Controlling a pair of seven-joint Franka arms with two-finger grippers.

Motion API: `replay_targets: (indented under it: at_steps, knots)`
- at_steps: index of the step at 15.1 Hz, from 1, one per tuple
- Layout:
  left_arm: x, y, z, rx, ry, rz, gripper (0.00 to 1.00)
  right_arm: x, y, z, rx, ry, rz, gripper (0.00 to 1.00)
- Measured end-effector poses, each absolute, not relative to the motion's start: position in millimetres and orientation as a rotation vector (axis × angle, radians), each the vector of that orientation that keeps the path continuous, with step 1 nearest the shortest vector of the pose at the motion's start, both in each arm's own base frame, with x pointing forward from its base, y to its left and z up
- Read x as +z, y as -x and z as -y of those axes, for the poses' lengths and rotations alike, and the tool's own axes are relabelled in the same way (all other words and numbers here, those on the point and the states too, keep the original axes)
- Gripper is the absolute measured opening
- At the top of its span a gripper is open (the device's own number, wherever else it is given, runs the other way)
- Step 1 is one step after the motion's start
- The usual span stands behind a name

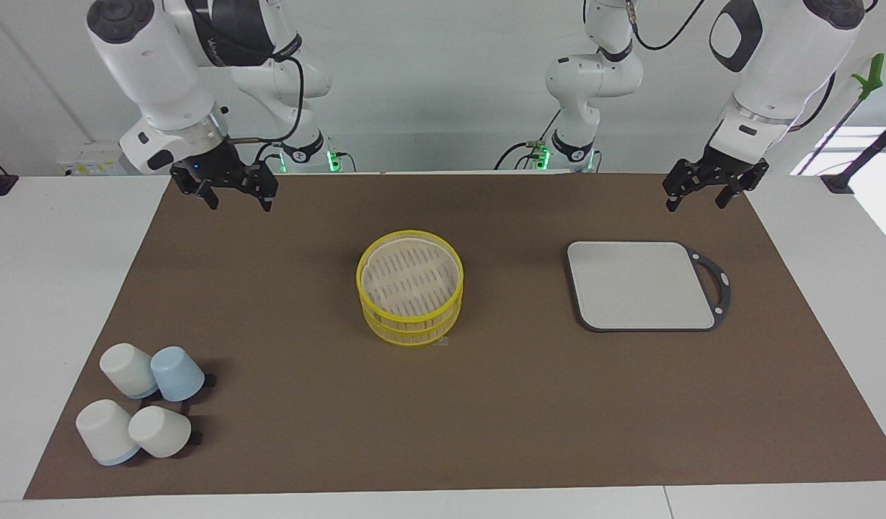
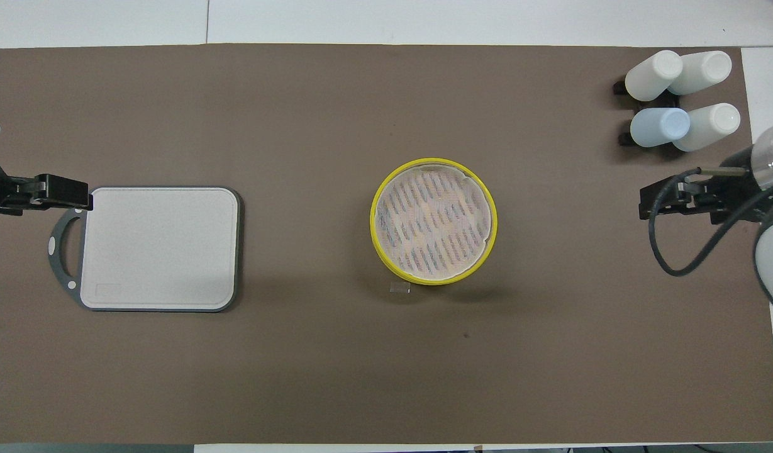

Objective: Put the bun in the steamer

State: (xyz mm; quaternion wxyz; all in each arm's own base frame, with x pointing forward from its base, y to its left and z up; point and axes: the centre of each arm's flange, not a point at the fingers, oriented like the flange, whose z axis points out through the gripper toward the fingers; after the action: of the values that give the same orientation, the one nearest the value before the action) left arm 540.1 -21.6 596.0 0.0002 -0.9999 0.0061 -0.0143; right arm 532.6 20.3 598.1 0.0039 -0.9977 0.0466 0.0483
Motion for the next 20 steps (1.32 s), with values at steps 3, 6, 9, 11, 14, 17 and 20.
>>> replay_targets:
  at_steps: [3,6,9,11,14,17,20]
  knots:
    - [596.0,-540.1,21.6,-0.045,3.141,-0.019,1.00,612.8,-517.3,-13.0,0.158,3.129,-0.138,1.00]
    - [596.0,-540.1,21.6,-0.045,3.141,-0.019,1.00,614.0,-512.2,-1.1,0.157,3.120,-0.162,1.00]
    - [596.0,-540.1,21.7,-0.045,3.141,-0.019,1.00,611.2,-516.3,8.9,0.116,3.115,-0.147,1.00]
    - [596.0,-540.1,21.7,-0.045,3.141,-0.020,1.00,609.7,-518.7,10.0,0.106,3.115,-0.141,1.00]
    - [596.0,-540.1,21.7,-0.045,3.141,-0.020,1.00,607.8,-519.6,13.0,0.112,3.118,-0.122,1.00]
    - [596.0,-540.1,21.7,-0.045,3.141,-0.020,1.00,607.8,-519.6,12.5,0.112,3.119,-0.119,1.00]
    - [596.0,-540.1,21.7,-0.045,3.141,-0.020,1.00,607.9,-519.6,16.6,0.112,3.153,-0.079,1.00]
